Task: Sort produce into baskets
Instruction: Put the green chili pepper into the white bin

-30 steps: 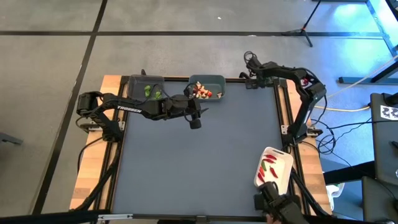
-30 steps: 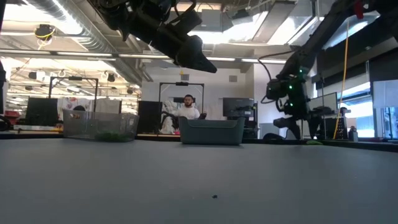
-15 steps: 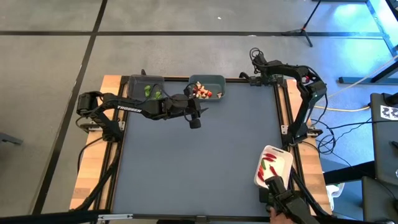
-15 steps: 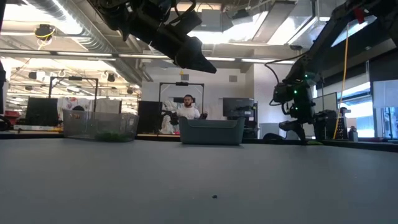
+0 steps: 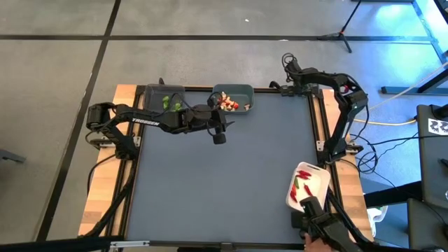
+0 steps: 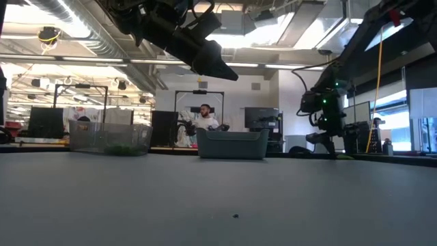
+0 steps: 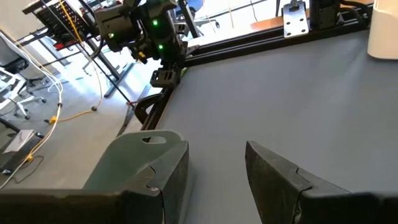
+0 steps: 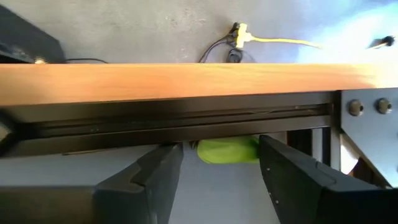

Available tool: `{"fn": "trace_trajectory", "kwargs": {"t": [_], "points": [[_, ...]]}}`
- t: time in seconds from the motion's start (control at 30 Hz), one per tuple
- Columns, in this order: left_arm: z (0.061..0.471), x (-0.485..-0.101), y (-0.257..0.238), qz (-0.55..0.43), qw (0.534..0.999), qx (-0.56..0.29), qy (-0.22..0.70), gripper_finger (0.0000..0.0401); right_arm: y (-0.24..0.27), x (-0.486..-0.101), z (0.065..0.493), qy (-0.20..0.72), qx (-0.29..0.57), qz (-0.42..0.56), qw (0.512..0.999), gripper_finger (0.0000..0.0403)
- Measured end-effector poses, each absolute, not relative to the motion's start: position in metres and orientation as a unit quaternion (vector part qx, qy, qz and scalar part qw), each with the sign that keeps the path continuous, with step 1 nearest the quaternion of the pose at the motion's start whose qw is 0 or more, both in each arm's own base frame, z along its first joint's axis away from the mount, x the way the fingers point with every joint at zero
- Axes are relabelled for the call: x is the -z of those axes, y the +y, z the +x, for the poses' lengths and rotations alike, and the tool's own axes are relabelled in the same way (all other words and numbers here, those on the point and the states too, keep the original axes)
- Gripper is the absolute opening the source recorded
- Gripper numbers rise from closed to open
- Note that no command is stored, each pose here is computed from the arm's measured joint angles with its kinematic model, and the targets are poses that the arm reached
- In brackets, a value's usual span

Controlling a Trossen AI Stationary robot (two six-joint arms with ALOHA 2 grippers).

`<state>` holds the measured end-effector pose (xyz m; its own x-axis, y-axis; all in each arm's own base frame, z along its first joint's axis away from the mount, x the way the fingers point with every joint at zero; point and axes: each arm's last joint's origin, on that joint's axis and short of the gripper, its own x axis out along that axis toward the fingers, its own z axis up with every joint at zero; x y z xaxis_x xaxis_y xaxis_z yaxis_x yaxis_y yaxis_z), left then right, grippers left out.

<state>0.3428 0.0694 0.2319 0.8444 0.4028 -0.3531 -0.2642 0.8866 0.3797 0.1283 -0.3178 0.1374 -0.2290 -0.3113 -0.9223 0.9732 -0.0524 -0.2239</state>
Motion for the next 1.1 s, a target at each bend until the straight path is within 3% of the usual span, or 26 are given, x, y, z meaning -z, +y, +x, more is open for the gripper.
{"fn": "trace_trajectory", "kwargs": {"t": [0.47, 1.1], "points": [[0.3427, -0.2315, 0.0694, 0.162, 0.946, -0.175, 0.219, 0.0155, -0.3188, -0.1354, 0.1249, 0.475, 0.588, 0.378, 0.534, 0.0071], [0.3427, -0.2316, 0.0693, 0.174, 0.944, -0.173, 0.221, 0.0155, -0.3195, -0.1413, 0.1262, 0.488, 0.575, 0.379, 0.535, 0.0065]]}}
